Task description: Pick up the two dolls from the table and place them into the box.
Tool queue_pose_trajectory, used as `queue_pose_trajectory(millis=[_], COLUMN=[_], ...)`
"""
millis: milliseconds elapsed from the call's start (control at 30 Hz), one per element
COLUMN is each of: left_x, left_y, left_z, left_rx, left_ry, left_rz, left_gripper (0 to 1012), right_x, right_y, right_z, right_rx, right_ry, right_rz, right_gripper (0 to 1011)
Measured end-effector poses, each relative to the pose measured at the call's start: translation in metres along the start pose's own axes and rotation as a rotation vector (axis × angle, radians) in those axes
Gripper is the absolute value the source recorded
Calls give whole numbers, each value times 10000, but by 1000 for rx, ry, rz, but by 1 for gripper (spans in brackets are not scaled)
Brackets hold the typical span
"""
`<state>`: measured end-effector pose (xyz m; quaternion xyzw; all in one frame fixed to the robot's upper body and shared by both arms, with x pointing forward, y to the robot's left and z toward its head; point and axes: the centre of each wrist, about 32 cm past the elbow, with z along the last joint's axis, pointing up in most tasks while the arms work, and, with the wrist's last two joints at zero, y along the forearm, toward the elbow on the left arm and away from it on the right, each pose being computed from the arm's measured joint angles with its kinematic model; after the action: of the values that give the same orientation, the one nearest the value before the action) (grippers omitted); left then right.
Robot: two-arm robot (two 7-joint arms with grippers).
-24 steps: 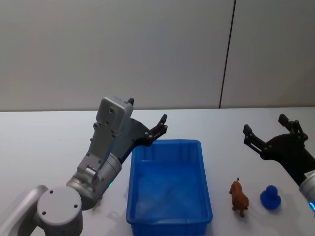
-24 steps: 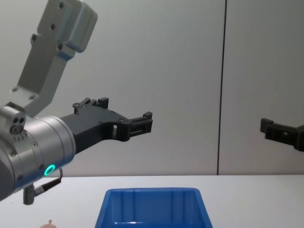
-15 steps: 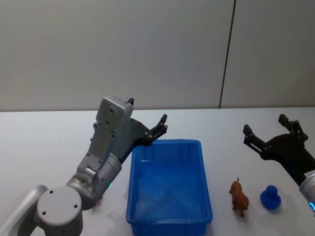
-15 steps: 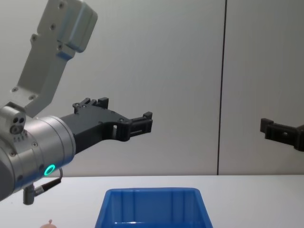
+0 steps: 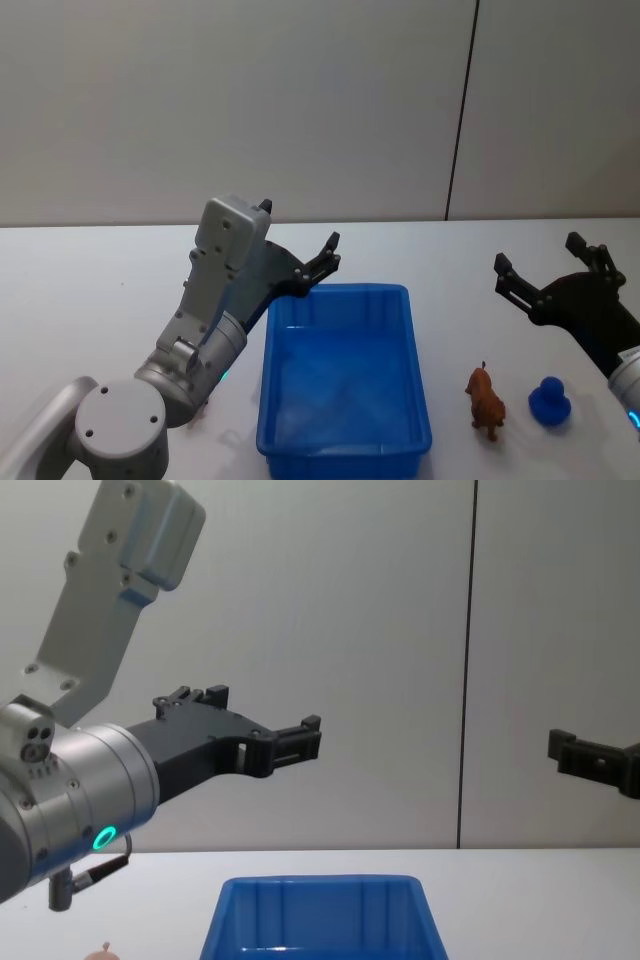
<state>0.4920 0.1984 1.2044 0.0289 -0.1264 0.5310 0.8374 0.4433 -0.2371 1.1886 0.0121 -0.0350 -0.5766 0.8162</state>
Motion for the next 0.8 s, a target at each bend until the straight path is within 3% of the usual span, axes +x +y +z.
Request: queue_pose_trajectory(millis=[133, 400, 800], left_x=[0, 0, 0], left_y=[0, 0, 0], left_z=[0, 0, 0], left_rx=[0, 0, 0], left_ry=[0, 0, 0], left_rz=[0, 0, 0], left_gripper=[1001, 1001, 1001], right_x=[25, 177, 501], right_y=[-4, -42, -152], right_z=[-4, -39, -212], right_rx=[-2, -25, -152], right_ry=[0, 5, 0], right_rz=[-1, 0, 19], right_gripper=[1001, 1001, 1001])
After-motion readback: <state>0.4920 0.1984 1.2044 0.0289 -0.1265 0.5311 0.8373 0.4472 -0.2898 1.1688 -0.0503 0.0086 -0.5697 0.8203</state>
